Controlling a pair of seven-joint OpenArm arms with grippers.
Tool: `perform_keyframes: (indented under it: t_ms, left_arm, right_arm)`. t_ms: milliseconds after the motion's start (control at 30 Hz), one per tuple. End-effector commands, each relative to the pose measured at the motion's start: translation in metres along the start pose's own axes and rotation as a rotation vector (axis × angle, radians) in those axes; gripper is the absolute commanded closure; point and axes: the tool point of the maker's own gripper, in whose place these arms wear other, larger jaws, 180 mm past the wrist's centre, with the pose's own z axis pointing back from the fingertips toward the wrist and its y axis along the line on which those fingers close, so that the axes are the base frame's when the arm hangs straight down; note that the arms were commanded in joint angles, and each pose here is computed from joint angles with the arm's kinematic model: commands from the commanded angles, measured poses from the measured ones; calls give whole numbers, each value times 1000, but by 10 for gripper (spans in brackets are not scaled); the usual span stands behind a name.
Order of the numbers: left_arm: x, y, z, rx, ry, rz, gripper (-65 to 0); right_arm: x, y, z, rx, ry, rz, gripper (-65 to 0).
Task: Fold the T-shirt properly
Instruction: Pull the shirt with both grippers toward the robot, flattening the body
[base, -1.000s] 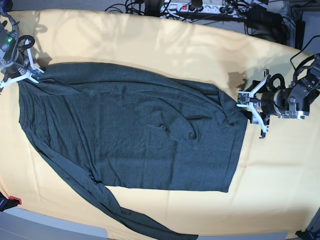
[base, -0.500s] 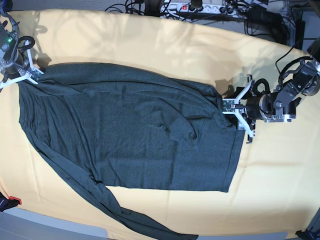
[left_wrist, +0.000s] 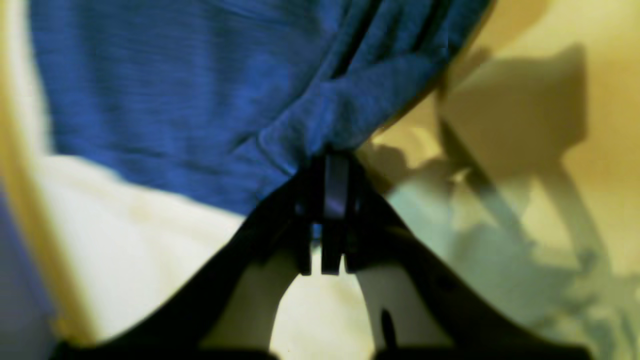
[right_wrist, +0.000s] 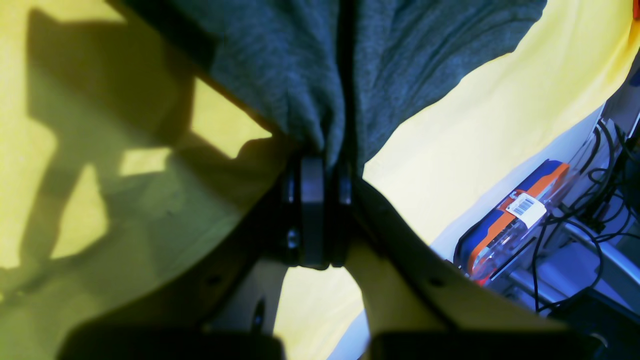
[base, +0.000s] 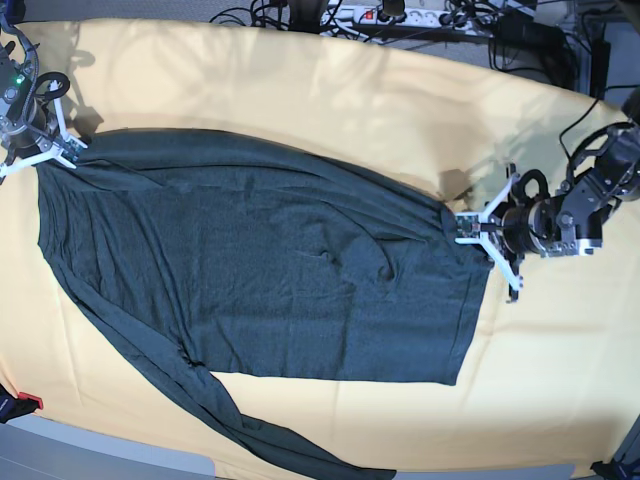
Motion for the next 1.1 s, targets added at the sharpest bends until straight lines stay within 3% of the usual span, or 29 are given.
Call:
perform_keyframes:
  t_ms: [0,200,433,667,833,1067]
  left_arm:
    - [-1,18,16,50,1,-3,0]
    - [2,-2,44,-39,-19,-36,0]
    - [-10,-14,58,-77,-16,35,0]
    - [-26,-49,57,-158,21,68,0]
    - [-26,-68,61,-201,26,61,0]
    - [-15,-85,75,-235,24,-19,0]
  right_arm:
    - [0,-16,4,-39,4,21,0]
    - [5,-9,6,-2,-10,66,0]
    - [21,-6,20,24,-45,112,0]
    - [22,8,29,149,-45,93,0]
    - [33,17,49,248,-110,63,0]
    - [3,34,62,312,-49,90,0]
